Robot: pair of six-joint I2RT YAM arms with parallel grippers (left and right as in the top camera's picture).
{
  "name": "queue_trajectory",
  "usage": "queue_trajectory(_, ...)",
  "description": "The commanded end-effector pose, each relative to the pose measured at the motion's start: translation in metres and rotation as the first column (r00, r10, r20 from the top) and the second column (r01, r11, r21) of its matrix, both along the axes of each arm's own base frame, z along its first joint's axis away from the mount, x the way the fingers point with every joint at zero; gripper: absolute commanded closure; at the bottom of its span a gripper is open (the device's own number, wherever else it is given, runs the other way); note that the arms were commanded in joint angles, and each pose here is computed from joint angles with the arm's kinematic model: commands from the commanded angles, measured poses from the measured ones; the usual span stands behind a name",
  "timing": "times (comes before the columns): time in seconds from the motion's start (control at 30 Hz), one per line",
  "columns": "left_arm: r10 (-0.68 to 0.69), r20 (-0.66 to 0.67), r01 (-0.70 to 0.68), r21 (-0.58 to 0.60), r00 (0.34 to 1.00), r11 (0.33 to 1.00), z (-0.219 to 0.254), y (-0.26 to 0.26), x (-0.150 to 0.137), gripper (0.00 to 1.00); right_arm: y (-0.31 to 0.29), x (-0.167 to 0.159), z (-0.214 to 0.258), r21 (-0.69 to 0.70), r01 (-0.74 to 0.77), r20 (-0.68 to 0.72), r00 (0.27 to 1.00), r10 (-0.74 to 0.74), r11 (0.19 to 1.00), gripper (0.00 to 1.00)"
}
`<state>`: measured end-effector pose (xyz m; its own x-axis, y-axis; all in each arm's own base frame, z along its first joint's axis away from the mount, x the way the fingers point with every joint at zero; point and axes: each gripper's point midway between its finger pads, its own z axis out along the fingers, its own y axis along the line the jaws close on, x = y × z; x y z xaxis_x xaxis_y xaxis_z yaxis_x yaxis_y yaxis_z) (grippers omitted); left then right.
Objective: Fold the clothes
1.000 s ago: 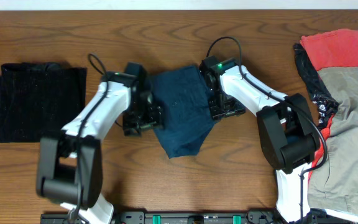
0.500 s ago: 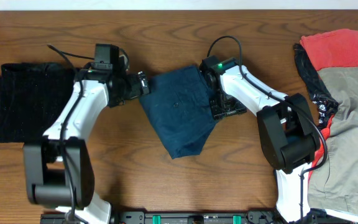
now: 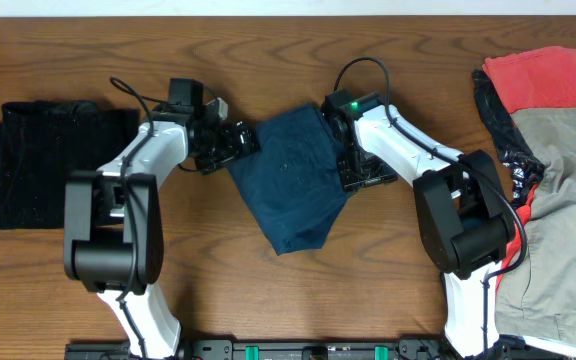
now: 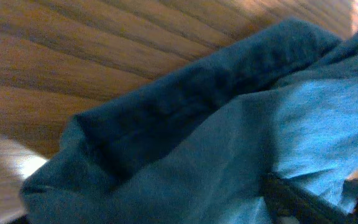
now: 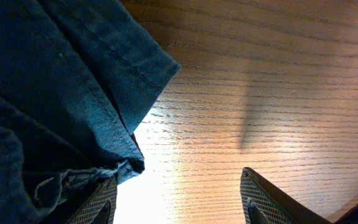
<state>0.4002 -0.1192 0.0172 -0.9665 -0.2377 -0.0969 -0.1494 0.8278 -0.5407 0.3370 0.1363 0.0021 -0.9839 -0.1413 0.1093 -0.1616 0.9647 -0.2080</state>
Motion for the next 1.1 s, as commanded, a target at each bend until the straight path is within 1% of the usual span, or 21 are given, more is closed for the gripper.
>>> queue_trajectory(0.0,-0.078,-0.021,0.078,-0.02,0.997,0.997,-0.014,-0.01,-0.01,0.53,-0.011,0.002,-0.007,-0.046,0.027,0.005,1.0,-0.026,0.999,0.38)
queue_trajectory(0.07,-0.083,0.004,0.083,-0.013,0.997,0.996,-0.01,-0.007,-0.007,0.87,-0.012,0.002,-0.007,-0.046,0.027,0.002,1.0,-0.027,0.999,0.38)
queue_trajectory(0.1,-0.072,0.014,0.072,0.003,0.997,0.997,-0.007,-0.002,-0.004,0.94,-0.012,0.001,-0.007,-0.047,0.031,0.003,1.0,-0.03,0.998,0.38)
queue_trajectory(0.2,-0.022,0.065,0.017,0.085,0.998,0.996,0.005,0.022,0.008,0.94,-0.014,0.003,0.0,-0.041,0.038,0.014,0.999,-0.037,0.998,0.38)
queue_trajectory(0.23,0.005,0.095,-0.018,0.136,0.995,0.991,0.014,0.036,0.015,0.94,-0.015,0.005,0.006,-0.035,0.044,0.026,0.999,-0.043,0.998,0.38)
queue_trajectory(0.33,0.081,0.187,-0.129,0.261,0.979,0.957,0.043,0.076,0.033,0.94,-0.018,0.011,0.027,-0.002,0.066,0.079,0.995,-0.066,0.998,0.37)
queue_trajectory(0.37,0.113,0.238,-0.185,0.308,0.965,0.933,0.059,0.095,0.041,0.94,-0.019,0.014,0.037,0.014,0.074,0.102,0.992,-0.075,0.997,0.37)
queue_trajectory(0.47,0.189,0.362,-0.334,0.397,0.913,0.855,0.103,0.145,0.057,0.94,-0.025,0.021,0.069,0.054,0.091,0.179,0.979,-0.099,0.994,0.37)
queue_trajectory(0.57,0.189,0.477,-0.423,0.451,0.858,0.786,0.151,0.19,0.068,0.94,-0.029,0.024,0.098,0.092,0.095,0.244,0.963,-0.115,0.991,0.37)
queue_trajectory(0.63,0.202,0.536,-0.489,0.469,0.819,0.735,0.181,0.222,0.071,0.94,-0.029,0.023,0.111,0.123,0.079,0.266,0.958,-0.11,0.989,0.37)
queue_trajectory(0.73,0.267,0.602,-0.597,0.452,0.752,0.663,0.215,0.271,0.066,0.94,-0.025,0.021,0.122,0.17,0.063,0.276,0.955,-0.109,0.983,0.37)
queue_trajectory(0.8,0.31,0.622,-0.649,0.442,0.719,0.619,0.226,0.302,0.058,0.94,-0.023,0.019,0.124,0.181,0.058,0.27,0.957,-0.107,0.982,0.37)
queue_trajectory(0.93,0.417,0.598,-0.717,0.45,0.685,0.532,0.216,0.36,0.028,0.94,-0.024,0.013,0.123,0.173,0.062,0.249,0.963,-0.104,0.983,0.37)
queue_trajectory(1.07,0.566,0.561,-0.797,0.414,0.604,0.44,0.197,0.404,-0.002,0.94,-0.025,0.011,0.123,0.169,0.06,0.24,0.966,-0.1,0.984,0.36)
